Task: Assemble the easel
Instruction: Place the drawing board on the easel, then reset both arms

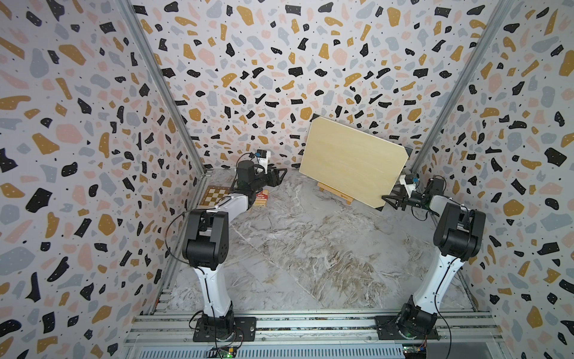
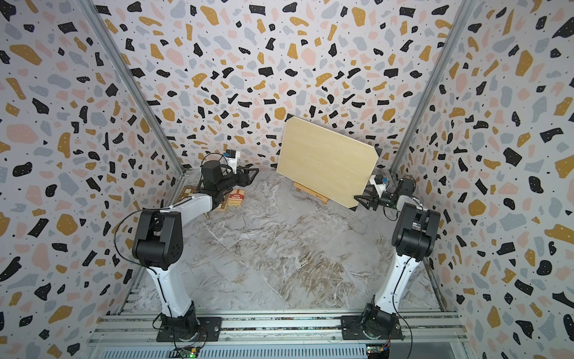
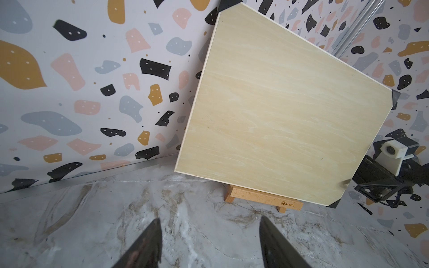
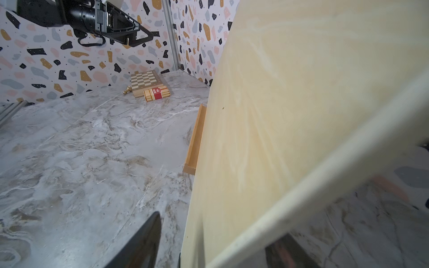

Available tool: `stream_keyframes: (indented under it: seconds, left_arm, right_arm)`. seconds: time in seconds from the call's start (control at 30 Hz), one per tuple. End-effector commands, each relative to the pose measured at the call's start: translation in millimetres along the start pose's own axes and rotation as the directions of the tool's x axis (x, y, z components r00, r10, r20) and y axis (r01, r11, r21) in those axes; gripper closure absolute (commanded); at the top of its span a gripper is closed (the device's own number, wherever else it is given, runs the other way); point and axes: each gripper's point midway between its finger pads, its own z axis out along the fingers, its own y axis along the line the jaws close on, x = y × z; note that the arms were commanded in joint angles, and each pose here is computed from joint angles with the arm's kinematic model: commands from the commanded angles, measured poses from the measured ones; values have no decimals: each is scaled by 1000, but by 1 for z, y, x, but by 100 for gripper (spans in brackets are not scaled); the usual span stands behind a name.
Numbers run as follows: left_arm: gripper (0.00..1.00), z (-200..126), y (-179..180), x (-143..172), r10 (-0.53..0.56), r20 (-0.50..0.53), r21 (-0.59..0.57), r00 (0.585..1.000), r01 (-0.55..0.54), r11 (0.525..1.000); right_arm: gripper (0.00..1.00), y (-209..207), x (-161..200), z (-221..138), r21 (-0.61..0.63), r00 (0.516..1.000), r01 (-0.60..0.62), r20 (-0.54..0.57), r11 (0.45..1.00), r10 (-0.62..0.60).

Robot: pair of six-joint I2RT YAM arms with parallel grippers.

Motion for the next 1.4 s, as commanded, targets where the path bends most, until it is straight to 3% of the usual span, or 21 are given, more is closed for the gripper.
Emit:
stream_keyframes:
  seconds: [0.0, 0.07, 0.17, 0.37, 0.5, 0.6, 0.63, 0.7, 0.73, 0.77, 0.83, 0.9, 1.0, 1.1, 1.23, 1.37]
  left_arm:
    - [34, -13, -18, -32, 64, 64, 23, 996, -66, 998]
    - [33, -15, -20, -34, 67, 66, 21, 996, -69, 997]
    - [31, -21, -24, -40, 64, 76, 21, 995, -66, 998]
    - [23, -40, -35, -40, 45, 80, 6, 996, -45, 999]
    - [11, -71, -35, -26, 19, 38, -92, 999, -16, 996]
    - [0, -107, -26, -6, 11, 2, -249, 1000, -10, 969]
    - [1, -121, -22, 1, -5, -7, -307, 1000, 3, 952]
    - [1, -154, -14, 15, -17, -23, -418, 1000, 6, 909]
    - [1, -170, -8, 22, -19, -31, -486, 999, 2, 874]
    - [1, -192, 4, 30, -29, -33, -588, 999, 4, 809]
    - [1, -232, 20, 46, -29, -54, -714, 998, -19, 699]
    - [1, -269, 34, 65, -17, -85, -807, 996, -59, 588]
    - [1, -298, 48, 92, -19, -102, -871, 995, -80, 484]
    - [1, -296, 56, 112, 12, -86, -871, 996, -81, 484]
    - [1, -277, 57, 126, 72, -66, -826, 995, -95, 556]
    - [1, -255, 60, 125, 145, -44, -779, 988, -125, 615]
  right_arm:
    - [14, 4, -36, -9, 41, 997, 82, 4, 996, -82]
    - [0, 4, -43, -16, 66, 996, 86, 12, 994, -87]
    - [0, 6, -53, -26, 105, 996, 84, 17, 991, -86]
    - [0, 7, -82, -45, 332, 993, 118, -12, 936, -121]
    - [0, 17, -114, -66, 534, 993, 74, 39, 842, -112]
    - [0, 27, -123, -78, 748, 997, 35, 22, 662, -78]
    - [0, 35, -121, -76, 777, 999, 17, 18, 629, -50]
    - [0, 50, -105, -76, 852, 999, -32, 17, 522, 35]
    - [0, 61, -96, -72, 861, 999, -30, 5, 508, 50]
    - [0, 72, -84, -69, 874, 998, -36, 3, 484, 70]
    - [0, 97, -64, -59, 860, 998, -11, -19, 511, 54]
    - [0, 114, -44, -60, 880, 999, 1, -26, 474, 46]
    - [0, 125, -22, -65, 891, 997, -40, 4, 452, 81]
    - [0, 133, 5, -59, 878, 994, -33, -20, 478, 106]
    - [0, 140, 27, -55, 865, 996, -6, -41, 502, 82]
    - [0, 133, 21, -40, 834, 998, 11, -43, 551, 46]
